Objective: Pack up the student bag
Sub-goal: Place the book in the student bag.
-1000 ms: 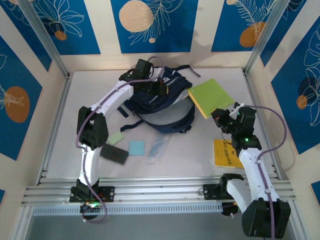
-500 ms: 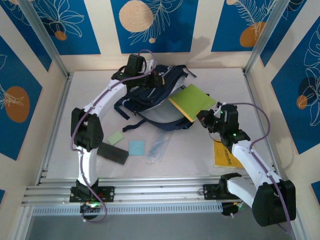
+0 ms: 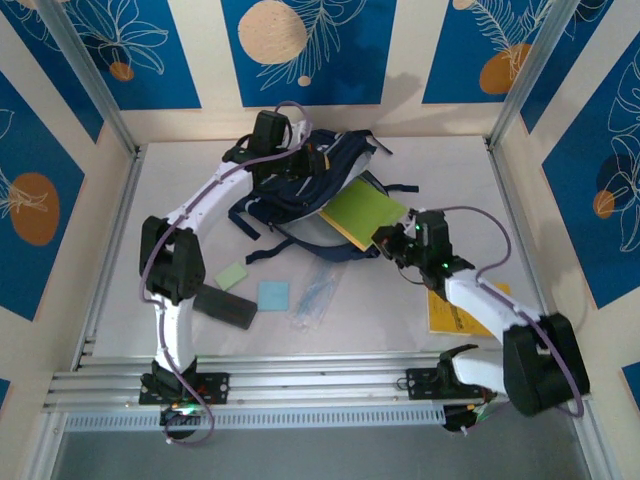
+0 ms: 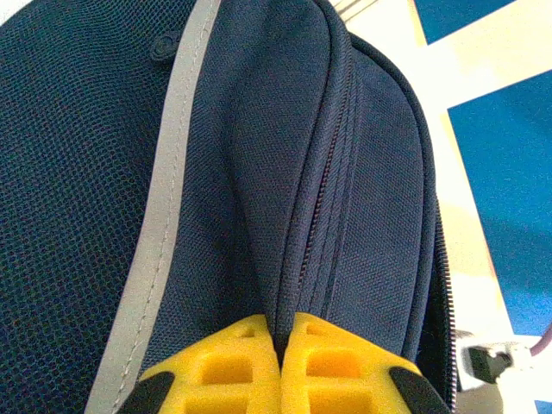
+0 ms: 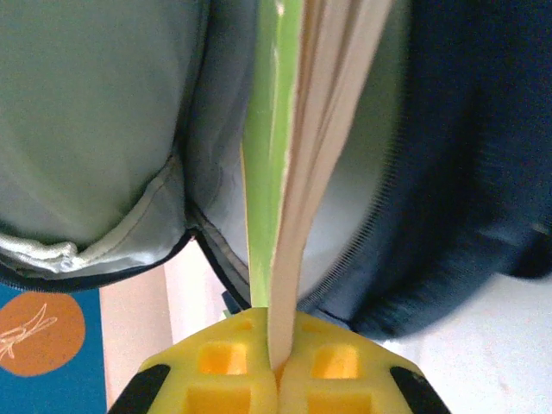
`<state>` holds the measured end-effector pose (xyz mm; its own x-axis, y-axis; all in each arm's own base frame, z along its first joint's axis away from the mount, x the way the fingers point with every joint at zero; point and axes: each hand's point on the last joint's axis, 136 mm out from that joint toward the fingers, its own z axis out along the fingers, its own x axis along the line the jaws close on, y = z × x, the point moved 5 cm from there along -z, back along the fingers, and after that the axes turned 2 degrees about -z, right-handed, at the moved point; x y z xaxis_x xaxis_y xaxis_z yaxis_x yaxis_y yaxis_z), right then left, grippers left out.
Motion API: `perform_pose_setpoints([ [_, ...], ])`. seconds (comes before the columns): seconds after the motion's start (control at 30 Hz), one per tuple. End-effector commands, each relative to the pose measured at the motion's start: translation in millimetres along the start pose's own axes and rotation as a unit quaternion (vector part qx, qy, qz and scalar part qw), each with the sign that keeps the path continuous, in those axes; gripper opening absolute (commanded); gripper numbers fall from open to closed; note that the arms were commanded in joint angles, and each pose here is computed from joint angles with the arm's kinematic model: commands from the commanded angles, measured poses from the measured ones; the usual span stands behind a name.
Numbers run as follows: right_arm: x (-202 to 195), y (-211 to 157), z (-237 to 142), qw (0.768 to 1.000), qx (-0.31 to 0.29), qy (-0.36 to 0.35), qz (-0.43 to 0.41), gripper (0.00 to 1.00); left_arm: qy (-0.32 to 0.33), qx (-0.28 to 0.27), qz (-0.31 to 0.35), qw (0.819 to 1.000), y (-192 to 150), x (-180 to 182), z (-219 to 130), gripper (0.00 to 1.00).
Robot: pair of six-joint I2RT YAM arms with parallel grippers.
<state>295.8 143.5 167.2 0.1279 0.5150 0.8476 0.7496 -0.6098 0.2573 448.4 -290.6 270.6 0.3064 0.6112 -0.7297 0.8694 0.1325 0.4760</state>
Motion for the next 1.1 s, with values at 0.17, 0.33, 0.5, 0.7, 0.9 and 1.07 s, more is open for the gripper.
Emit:
perform_pose_setpoints([
  [0.17,75,19,68,0.99,-0.001,0.133,-0.051,0.0,-0.076,-0.057,0.047,0.994,20,-49,-42,0.0],
  [0.33,78,24,125,0.988,0.027,0.15,-0.026,0.0,-0.077,-0.061,0.048,0.994,19,-50,-45,0.0],
  [0.5,67,18,173,0.992,0.063,0.109,0.014,0.0,-0.067,-0.068,0.051,0.994,19,-47,-46,0.0],
  [0.7,41,18,170,0.995,0.068,0.049,0.059,0.42,-0.045,-0.076,0.052,0.995,19,-36,-43,0.0],
  [0.9,24,23,114,0.997,0.059,-0.034,0.044,0.72,-0.018,-0.075,0.055,0.995,14,-21,-38,0.0],
  [1.07,7,24,48,0.99,0.062,-0.126,-0.005,0.79,-0.005,-0.07,0.056,0.996,8,-12,-35,0.0],
])
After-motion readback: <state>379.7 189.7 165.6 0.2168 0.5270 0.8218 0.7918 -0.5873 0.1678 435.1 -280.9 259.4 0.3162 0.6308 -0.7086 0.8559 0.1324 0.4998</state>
